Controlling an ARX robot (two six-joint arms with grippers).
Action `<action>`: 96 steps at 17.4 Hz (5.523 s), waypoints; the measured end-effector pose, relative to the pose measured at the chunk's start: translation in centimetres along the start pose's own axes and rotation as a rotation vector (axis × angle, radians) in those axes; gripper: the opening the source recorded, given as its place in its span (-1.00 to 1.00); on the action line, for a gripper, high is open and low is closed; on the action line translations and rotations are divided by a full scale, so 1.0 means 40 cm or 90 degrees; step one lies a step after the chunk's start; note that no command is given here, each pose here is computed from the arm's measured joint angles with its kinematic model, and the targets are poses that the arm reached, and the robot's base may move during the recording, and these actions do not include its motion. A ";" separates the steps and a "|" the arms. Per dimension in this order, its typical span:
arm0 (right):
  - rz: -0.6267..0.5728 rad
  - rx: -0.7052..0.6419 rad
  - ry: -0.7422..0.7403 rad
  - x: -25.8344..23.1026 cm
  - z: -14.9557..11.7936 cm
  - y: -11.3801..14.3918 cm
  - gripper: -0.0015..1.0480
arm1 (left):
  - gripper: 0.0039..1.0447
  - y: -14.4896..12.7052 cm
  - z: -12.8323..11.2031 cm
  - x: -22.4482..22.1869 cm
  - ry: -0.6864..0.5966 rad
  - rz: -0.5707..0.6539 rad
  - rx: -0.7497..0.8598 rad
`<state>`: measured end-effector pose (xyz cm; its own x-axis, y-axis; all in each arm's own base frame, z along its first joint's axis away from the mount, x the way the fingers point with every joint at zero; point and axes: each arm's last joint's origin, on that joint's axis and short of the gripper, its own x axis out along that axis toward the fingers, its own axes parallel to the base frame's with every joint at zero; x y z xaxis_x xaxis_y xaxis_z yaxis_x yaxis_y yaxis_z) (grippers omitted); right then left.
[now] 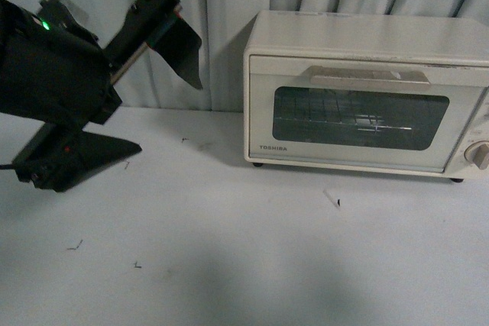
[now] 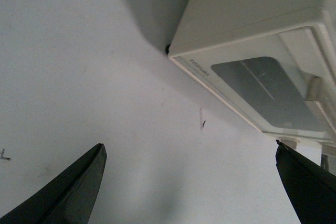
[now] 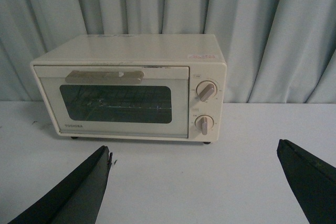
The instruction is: Open oven
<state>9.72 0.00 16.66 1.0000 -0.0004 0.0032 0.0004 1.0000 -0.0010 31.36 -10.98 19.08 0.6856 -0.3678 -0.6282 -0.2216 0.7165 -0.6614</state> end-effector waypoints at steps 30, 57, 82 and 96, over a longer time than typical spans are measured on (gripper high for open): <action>0.000 0.000 0.000 0.000 0.000 0.000 0.87 | 0.88 -0.078 -0.128 0.347 0.353 0.015 -0.144; 0.000 0.000 0.000 0.000 0.000 0.000 0.87 | 0.88 -0.009 -0.155 0.377 0.291 0.134 -0.168; -0.027 -0.017 0.087 0.338 0.121 0.057 -0.96 | 0.88 -0.009 -0.154 0.377 0.287 0.137 -0.173; 0.045 -0.056 0.179 0.584 0.080 0.218 -0.96 | 0.88 -0.009 -0.154 0.377 0.287 0.137 -0.177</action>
<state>33.06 8.70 19.93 0.9594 0.0559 -0.2763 -0.0805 0.9936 -0.0786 37.50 -20.44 7.31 0.2544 -0.4905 -0.8334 -0.5400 0.6429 -0.5432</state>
